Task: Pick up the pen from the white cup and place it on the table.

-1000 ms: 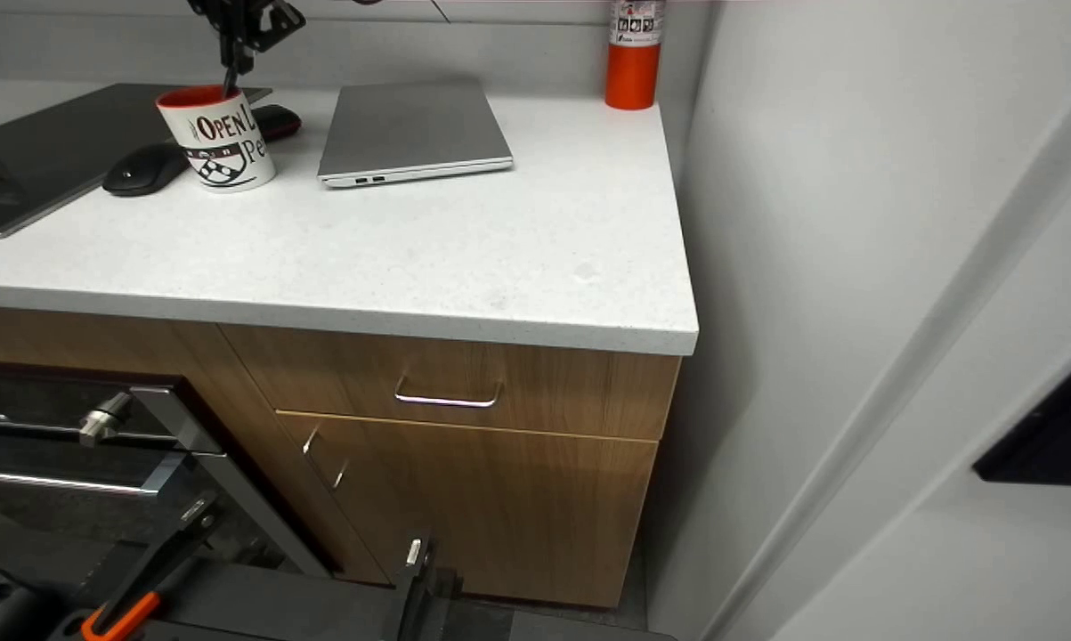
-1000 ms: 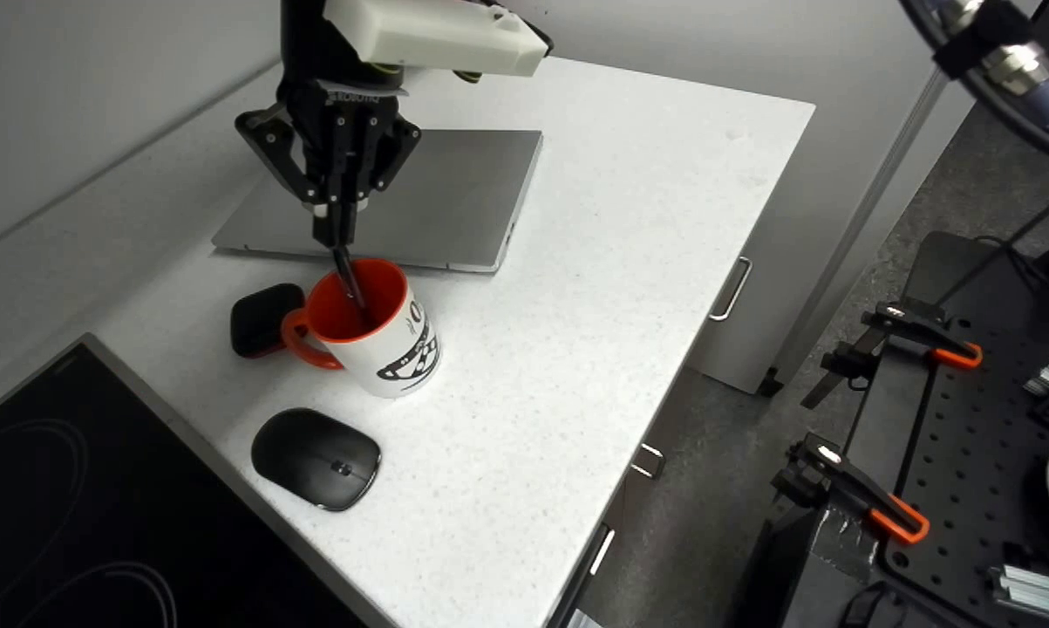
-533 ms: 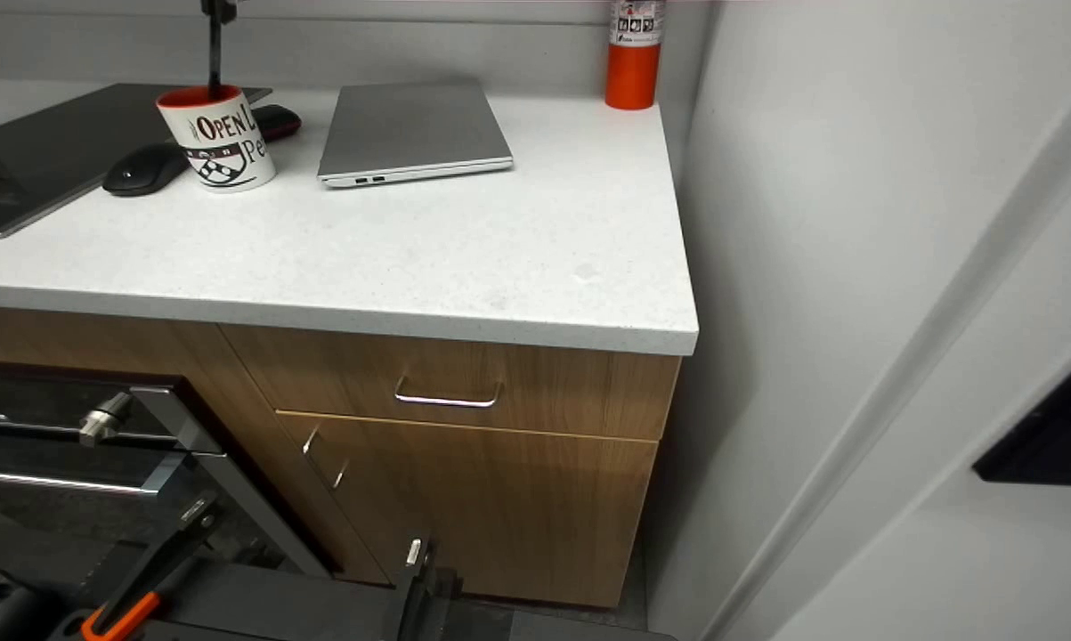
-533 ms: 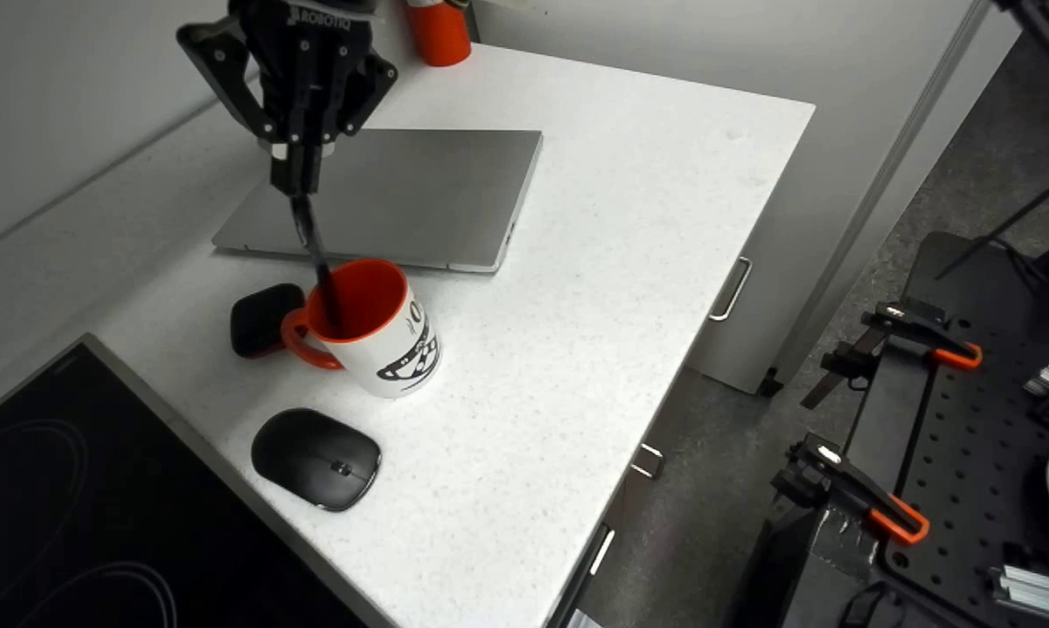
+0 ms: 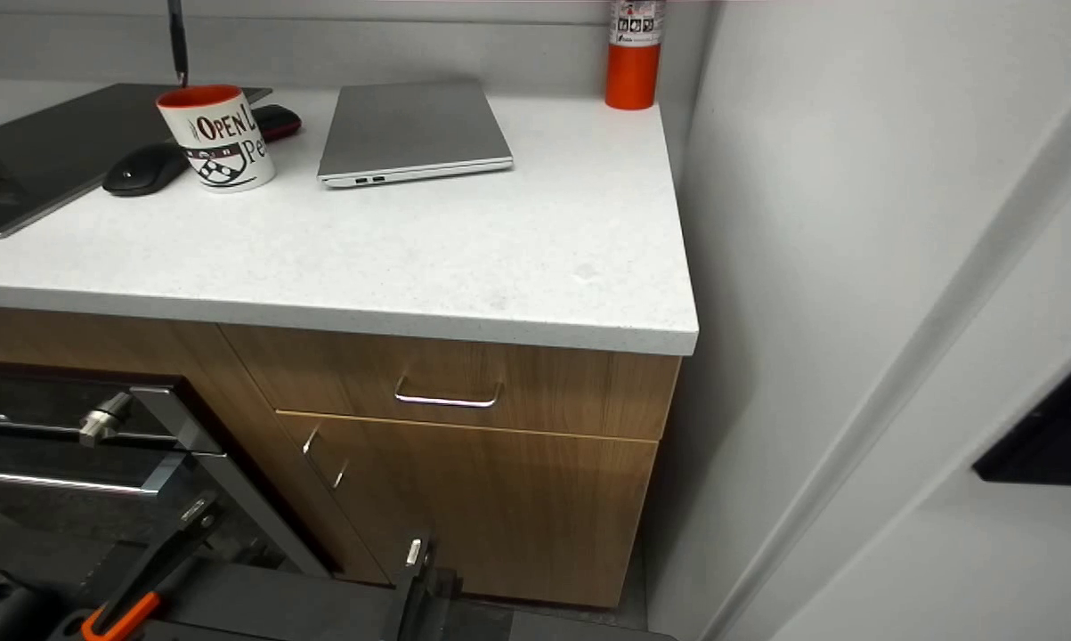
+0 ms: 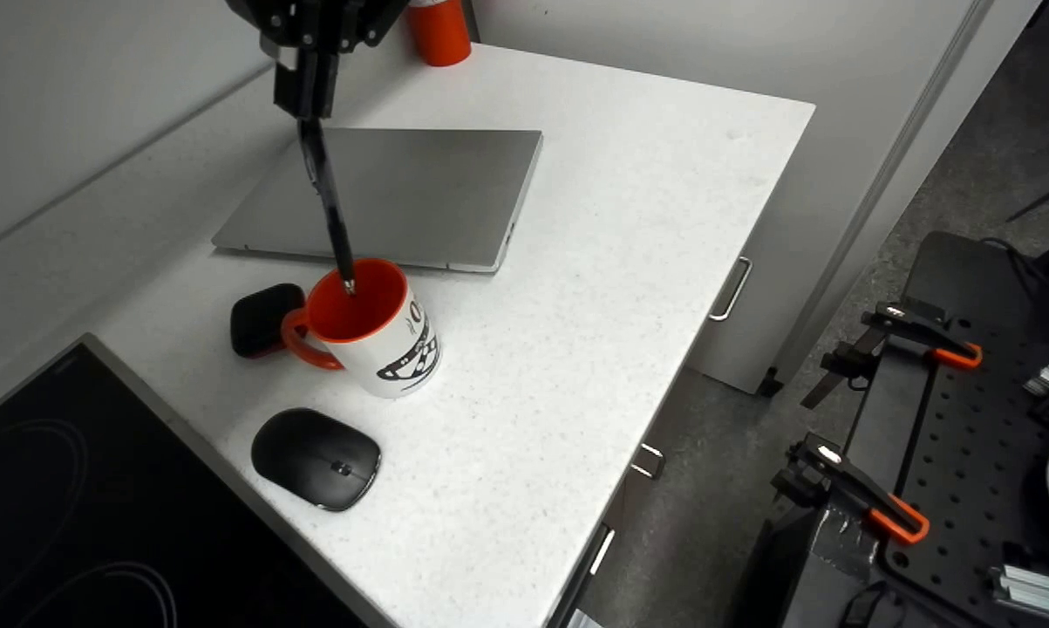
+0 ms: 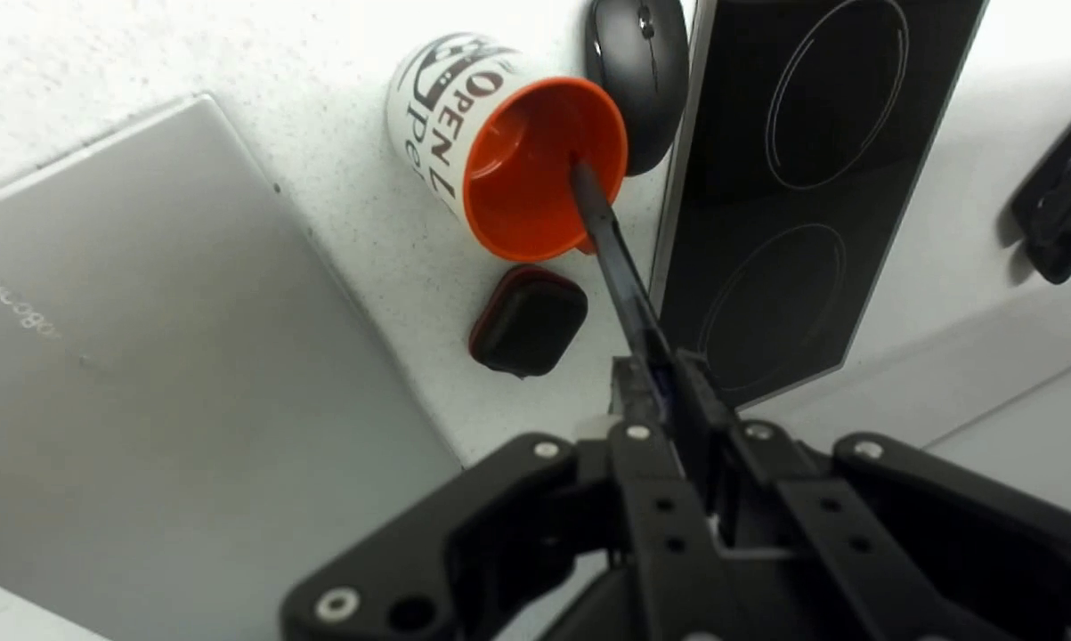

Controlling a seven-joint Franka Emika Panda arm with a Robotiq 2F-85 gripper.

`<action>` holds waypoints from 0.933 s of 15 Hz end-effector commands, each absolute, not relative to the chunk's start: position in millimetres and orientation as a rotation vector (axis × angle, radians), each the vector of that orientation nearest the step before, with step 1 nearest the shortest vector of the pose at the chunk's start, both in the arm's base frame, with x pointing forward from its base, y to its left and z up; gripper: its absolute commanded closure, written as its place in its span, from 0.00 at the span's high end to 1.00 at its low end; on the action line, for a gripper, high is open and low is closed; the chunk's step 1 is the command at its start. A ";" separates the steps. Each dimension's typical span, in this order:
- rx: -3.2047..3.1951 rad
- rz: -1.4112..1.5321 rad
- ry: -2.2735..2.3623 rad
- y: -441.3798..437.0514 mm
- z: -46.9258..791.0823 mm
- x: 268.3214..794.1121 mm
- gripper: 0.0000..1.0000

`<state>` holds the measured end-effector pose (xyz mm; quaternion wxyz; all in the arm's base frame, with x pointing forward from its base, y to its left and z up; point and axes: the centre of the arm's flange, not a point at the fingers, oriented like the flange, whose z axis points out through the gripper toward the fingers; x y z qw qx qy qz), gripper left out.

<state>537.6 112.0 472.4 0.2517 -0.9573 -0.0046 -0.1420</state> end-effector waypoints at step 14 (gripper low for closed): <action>-2.662 -0.149 0.173 83.8 395.9 451.2 0.00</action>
